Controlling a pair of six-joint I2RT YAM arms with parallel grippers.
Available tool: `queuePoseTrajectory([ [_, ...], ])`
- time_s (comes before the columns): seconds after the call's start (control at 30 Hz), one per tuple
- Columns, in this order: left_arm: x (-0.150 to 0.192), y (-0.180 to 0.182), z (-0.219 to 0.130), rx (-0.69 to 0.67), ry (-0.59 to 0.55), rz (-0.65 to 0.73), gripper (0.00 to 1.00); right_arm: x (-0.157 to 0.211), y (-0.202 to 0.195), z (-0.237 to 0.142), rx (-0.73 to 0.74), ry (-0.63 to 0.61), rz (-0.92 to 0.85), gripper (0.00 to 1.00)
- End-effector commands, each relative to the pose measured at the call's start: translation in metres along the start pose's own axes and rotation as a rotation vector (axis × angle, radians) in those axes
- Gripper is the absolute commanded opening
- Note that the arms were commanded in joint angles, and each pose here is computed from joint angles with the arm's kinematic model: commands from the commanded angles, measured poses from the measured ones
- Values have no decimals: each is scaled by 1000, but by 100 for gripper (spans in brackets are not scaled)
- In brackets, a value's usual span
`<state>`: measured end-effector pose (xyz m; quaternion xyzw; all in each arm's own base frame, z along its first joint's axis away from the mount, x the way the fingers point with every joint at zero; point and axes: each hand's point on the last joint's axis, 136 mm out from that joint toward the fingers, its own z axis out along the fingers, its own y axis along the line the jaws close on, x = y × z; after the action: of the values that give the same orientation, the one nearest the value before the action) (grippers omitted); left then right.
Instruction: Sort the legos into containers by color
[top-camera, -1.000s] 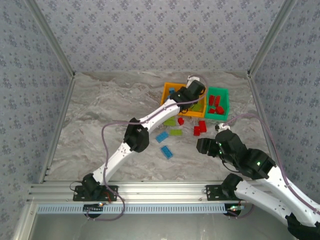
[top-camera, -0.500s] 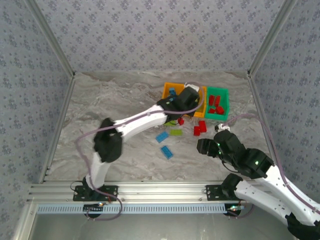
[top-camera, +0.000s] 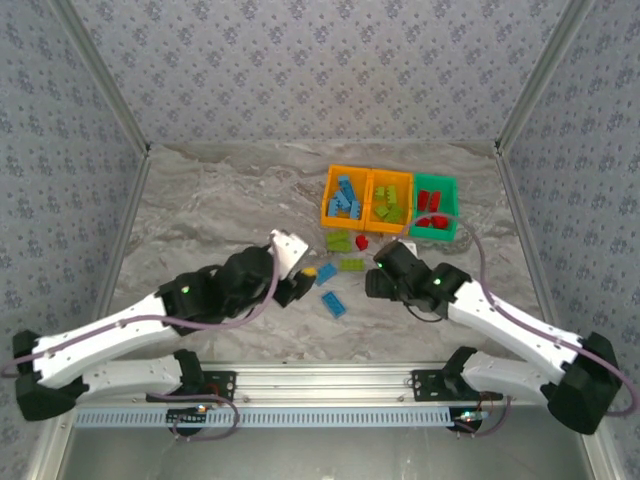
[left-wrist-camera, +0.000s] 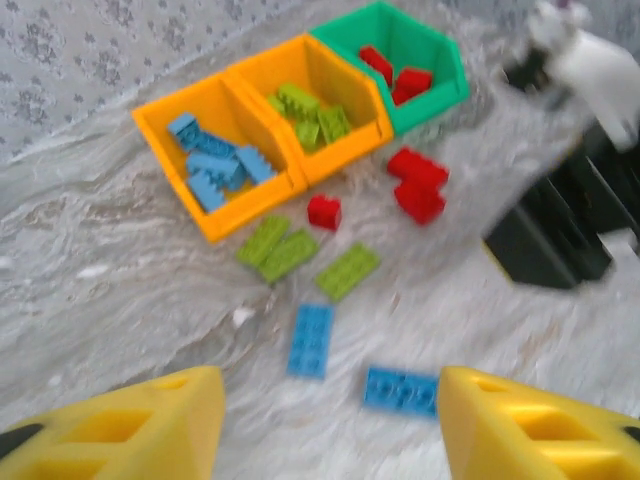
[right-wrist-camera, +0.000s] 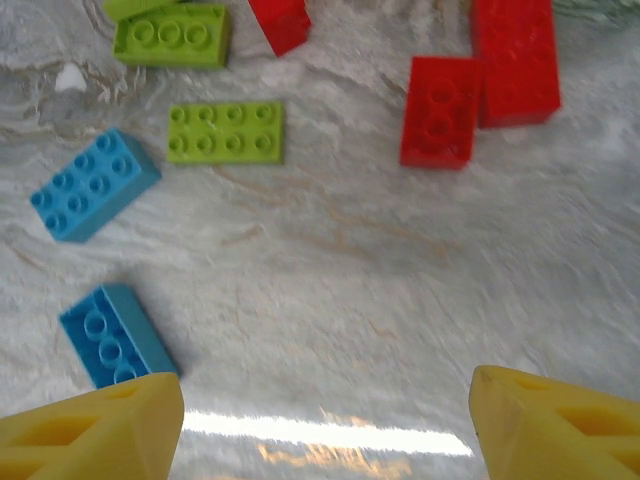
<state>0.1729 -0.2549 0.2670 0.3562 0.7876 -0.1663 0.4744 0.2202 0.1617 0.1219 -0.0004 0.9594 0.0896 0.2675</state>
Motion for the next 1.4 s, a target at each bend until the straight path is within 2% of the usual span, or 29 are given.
queuePoseTrajectory([
  [0.0, 34, -8, -15, 96, 20, 260, 64, -35, 29, 17, -83, -80, -25, 77],
  [0.1, 49, -25, -19, 212, -20, 410, 71, -53, 35, 40, -76, -68, -72, 75],
  [0.2, 58, -34, -23, 291, -18, 468, 85, -63, 37, 70, -58, -22, -98, 70],
  [0.4, 78, -50, -25, 420, -31, 532, 99, -85, 20, 125, 25, -11, -133, 64],
  [0.57, 81, -44, -20, 399, -2, 538, 99, -95, 24, 150, 9, 6, -195, 51],
  [0.8, 81, -36, -13, 368, 20, 512, 99, -93, 31, 158, -44, 8, -220, 32],
  [0.9, 81, -34, -10, 361, 32, 505, 99, -92, 32, 159, -52, 8, -234, 25],
  [1.03, 82, -33, -10, 356, 33, 503, 99, -94, 27, 149, -31, -8, -224, 23],
  [1.23, 80, -33, -11, 353, 27, 498, 99, -96, 23, 86, -28, -168, -172, 21],
  [1.37, 78, -32, -11, 352, 18, 494, 99, -97, 1, 39, -4, -291, -66, 21],
])
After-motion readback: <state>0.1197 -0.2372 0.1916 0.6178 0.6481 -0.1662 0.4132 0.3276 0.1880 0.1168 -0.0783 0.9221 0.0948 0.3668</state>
